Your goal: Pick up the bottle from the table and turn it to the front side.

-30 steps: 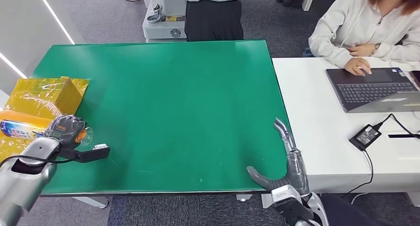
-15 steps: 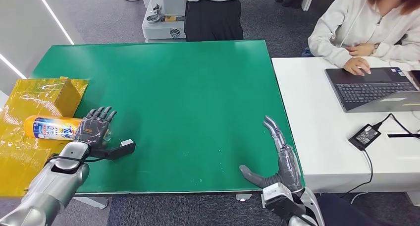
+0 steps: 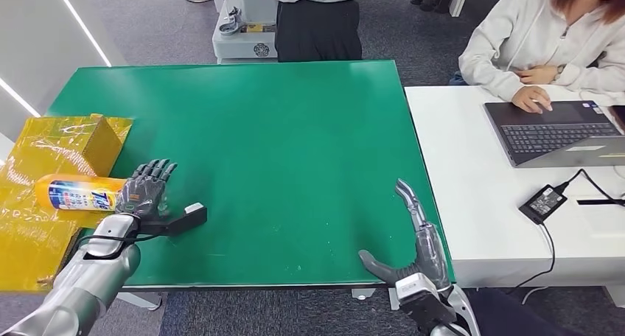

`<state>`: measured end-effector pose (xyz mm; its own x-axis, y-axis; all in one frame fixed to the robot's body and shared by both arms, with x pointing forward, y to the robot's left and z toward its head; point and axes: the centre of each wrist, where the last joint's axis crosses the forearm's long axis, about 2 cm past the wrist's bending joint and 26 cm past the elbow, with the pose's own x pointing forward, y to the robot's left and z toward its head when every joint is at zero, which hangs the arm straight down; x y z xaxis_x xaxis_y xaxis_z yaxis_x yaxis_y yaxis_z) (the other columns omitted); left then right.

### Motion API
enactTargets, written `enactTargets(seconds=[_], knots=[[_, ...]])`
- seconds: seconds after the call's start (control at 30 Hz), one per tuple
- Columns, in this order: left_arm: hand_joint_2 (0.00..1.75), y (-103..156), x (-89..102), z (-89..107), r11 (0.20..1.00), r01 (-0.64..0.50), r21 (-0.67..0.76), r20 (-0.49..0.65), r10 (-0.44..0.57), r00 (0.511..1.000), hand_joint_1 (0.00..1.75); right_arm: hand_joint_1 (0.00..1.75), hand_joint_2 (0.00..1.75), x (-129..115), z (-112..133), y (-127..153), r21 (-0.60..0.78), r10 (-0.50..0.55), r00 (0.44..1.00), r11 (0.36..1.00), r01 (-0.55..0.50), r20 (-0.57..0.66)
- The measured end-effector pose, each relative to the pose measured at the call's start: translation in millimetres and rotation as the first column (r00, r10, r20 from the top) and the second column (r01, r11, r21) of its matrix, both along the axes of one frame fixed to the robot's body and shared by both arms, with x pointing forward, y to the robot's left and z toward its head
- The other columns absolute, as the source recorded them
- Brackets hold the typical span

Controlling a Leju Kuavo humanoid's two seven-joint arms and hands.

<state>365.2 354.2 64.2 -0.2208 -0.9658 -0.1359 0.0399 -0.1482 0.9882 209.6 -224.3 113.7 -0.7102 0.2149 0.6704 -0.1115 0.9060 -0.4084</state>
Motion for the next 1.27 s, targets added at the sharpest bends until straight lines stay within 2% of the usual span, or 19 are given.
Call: enactTargets(seconds=[0.07, 0.13, 0.2, 0.27, 0.33, 0.43, 0.53, 0.63, 0.7, 0.77, 0.8, 0.9, 0.97, 1.1, 1.27], knots=[[1.75, -13.2, -7.9, -7.1, 0.980, 0.082, -0.183, 0.080, -0.069, 0.994, 0.00, 0.00, 1.75, -1.6, -1.9, 0.8, 0.004, -0.003, 1.000, 1.000, 0.003, -0.006], [1.75, -36.0, -18.8, -13.7, 0.912, 0.194, -0.362, 0.203, -0.126, 0.971, 0.00, 0.00, 1.75, -3.8, -3.5, 2.6, 0.012, -0.002, 1.000, 1.000, 0.002, -0.013], [1.75, -66.4, -31.8, -15.5, 0.826, 0.299, -0.478, 0.324, -0.151, 0.934, 0.00, 0.00, 1.75, -5.6, -4.6, 4.3, 0.027, 0.002, 1.000, 1.000, -0.001, -0.020], [1.75, -97.2, -44.4, -8.1, 0.753, 0.369, -0.545, 0.422, -0.135, 0.897, 0.00, 0.00, 1.75, -6.9, -5.4, 4.8, 0.042, 0.002, 1.000, 0.999, -0.001, -0.025], [1.75, -120.7, -53.8, 6.1, 0.696, 0.420, -0.582, 0.501, -0.099, 0.860, 0.00, 0.00, 1.75, -7.9, -6.1, 4.8, 0.052, -0.001, 1.000, 0.999, 0.002, -0.028], [1.75, -141.9, -65.7, 33.8, 0.653, 0.498, -0.571, 0.613, -0.064, 0.787, 0.00, 0.00, 1.75, -10.3, -7.3, 5.3, 0.064, -0.004, 0.999, 0.998, 0.006, -0.032], [1.75, -152.5, -74.9, 63.4, 0.654, 0.565, -0.503, 0.711, -0.059, 0.701, 0.00, 0.00, 1.75, -13.0, -8.6, 6.9, 0.066, -0.002, 0.999, 0.998, 0.005, -0.034], [1.75, -156.1, -81.8, 81.0, 0.608, 0.593, -0.527, 0.753, 0.011, 0.658, 0.00, 0.00, 1.75, -15.5, -9.6, 9.5, 0.070, -0.006, 0.999, 0.998, 0.008, -0.034], [1.75, -161.8, -84.5, 83.5, 0.499, 0.605, -0.620, 0.733, 0.093, 0.674, 0.00, 0.00, 1.75, -17.3, -9.7, 10.6, 0.090, -0.022, 0.999, 0.996, 0.025, -0.036], [1.75, -175.8, -88.8, 79.5, 0.306, 0.600, -0.739, 0.660, 0.150, 0.736, 0.00, 0.00, 1.75, -19.6, -8.9, 11.6, 0.118, -0.045, 0.998, 0.992, 0.049, -0.036], [1.75, -184.7, -92.0, 76.5, 0.200, 0.584, -0.787, 0.614, 0.146, 0.776, 0.00, 0.00, 1.75, -20.8, -8.4, 12.3, 0.128, -0.055, 0.998, 0.990, 0.059, -0.035], [1.75, -208.7, -101.1, 65.7, -0.061, 0.489, -0.870, 0.488, 0.033, 0.872, 0.00, 0.00, 1.75, -25.9, -7.2, 15.1, 0.144, -0.072, 0.997, 0.987, 0.076, -0.029], [1.75, -221.2, -106.0, 56.9, -0.174, 0.407, -0.896, 0.422, -0.053, 0.905, 0.00, 0.00, 1.75, -30.2, -5.8, 17.2, 0.147, -0.080, 0.997, 0.986, 0.083, -0.021], [1.75, -236.2, -109.2, 42.0, -0.260, 0.290, -0.921, 0.339, -0.166, 0.926, 0.00, 0.00, 1.75, -37.9, 1.1, 19.6, 0.156, -0.097, 0.995, 0.983, 0.095, 0.003], [1.75, -241.0, -108.8, 32.9, -0.272, 0.235, -0.933, 0.296, -0.212, 0.931, 0.00, 0.00, 1.75, -44.0, 9.5, 19.6, 0.166, -0.114, 0.993, 0.980, 0.109, 0.022]])
